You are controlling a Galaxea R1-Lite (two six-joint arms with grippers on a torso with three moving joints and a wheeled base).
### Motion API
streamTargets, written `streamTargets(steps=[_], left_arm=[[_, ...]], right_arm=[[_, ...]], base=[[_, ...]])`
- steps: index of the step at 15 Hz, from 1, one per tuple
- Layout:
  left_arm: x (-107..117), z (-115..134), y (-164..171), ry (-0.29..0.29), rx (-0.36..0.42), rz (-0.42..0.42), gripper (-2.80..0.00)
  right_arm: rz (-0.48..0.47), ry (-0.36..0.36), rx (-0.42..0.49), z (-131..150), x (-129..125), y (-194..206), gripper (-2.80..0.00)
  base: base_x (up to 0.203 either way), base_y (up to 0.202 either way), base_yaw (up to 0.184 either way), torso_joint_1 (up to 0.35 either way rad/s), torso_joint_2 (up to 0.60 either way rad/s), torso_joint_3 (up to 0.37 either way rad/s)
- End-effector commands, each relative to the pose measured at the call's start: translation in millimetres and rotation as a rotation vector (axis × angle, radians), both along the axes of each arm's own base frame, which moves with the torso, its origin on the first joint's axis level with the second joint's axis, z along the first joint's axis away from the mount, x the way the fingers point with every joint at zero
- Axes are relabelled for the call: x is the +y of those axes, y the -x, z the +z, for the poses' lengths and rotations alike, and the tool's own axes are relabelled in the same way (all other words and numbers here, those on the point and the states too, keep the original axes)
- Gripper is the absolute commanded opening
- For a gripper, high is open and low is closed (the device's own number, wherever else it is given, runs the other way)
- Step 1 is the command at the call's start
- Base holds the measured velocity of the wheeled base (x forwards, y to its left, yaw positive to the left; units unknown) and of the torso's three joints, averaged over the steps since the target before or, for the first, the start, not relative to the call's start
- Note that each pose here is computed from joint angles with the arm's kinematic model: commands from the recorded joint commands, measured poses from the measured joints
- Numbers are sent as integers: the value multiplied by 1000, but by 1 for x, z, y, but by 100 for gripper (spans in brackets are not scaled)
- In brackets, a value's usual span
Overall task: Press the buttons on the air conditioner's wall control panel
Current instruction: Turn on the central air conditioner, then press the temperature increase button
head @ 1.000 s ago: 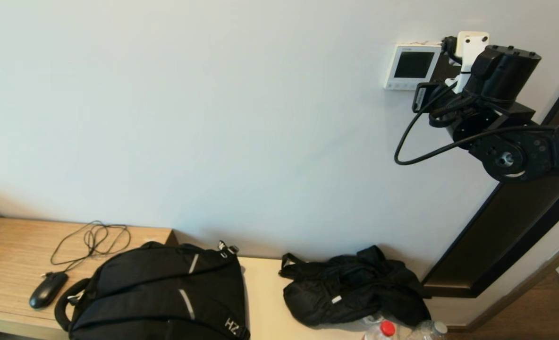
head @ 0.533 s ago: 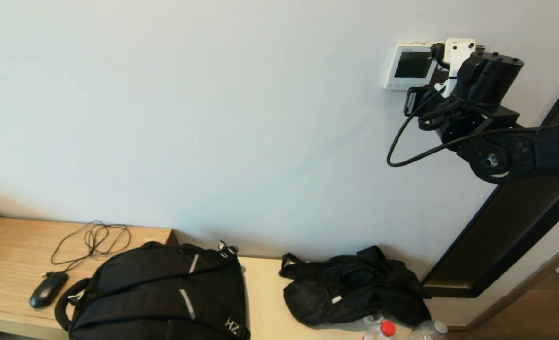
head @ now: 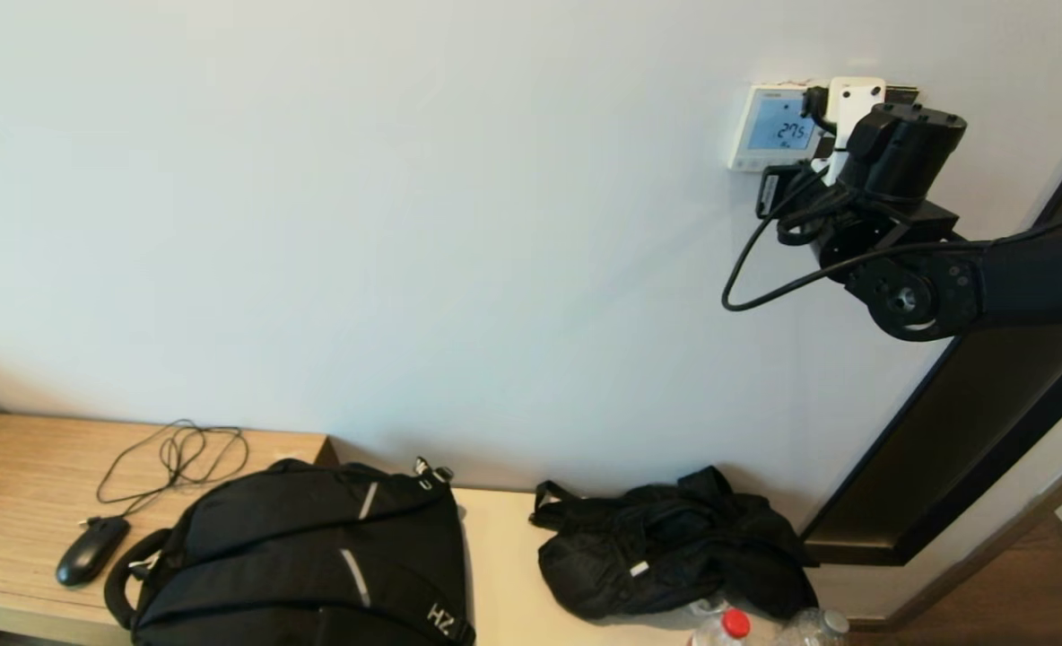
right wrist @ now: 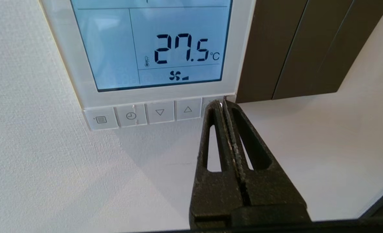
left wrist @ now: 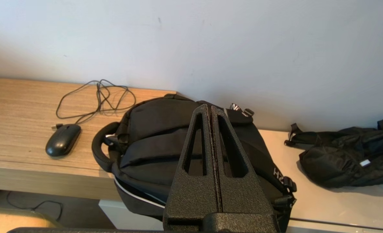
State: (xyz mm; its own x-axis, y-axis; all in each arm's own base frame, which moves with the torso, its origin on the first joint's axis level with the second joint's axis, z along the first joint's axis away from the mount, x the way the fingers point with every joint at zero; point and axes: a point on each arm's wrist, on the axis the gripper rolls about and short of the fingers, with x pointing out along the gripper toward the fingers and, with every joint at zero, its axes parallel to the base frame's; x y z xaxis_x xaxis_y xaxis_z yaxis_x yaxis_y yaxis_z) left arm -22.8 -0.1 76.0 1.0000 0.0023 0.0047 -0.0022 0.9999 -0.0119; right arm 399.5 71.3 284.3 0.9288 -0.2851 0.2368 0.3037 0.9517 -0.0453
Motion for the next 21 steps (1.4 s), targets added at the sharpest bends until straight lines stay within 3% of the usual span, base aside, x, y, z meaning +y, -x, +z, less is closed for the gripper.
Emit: streamTargets(steps=[1,5,11,16,21], left_arm=[[0,0,0,0,-1,1,-280],[0,0,0,0,0,1,-280],[0,0,0,0,-1,1,-280],[0,0,0,0,0,1,-280],[0,0,0,0,-1,1,-280]], right_arm=[[-2,3,5,-5,1,-6,-280],[-3,-2,-14,3,0,-1,-280],[19,-20,-101,35,-1,44,-280],[33,-16,-81,36,-4,80,-280],[25,-15,-111,51,-25,158,-280]], base=[[0,0,0,0,0,0],[0,0,0,0,0,0],[0,0,0,0,0,0],[0,0,0,0,0,0],[0,0,0,0,0,0]])
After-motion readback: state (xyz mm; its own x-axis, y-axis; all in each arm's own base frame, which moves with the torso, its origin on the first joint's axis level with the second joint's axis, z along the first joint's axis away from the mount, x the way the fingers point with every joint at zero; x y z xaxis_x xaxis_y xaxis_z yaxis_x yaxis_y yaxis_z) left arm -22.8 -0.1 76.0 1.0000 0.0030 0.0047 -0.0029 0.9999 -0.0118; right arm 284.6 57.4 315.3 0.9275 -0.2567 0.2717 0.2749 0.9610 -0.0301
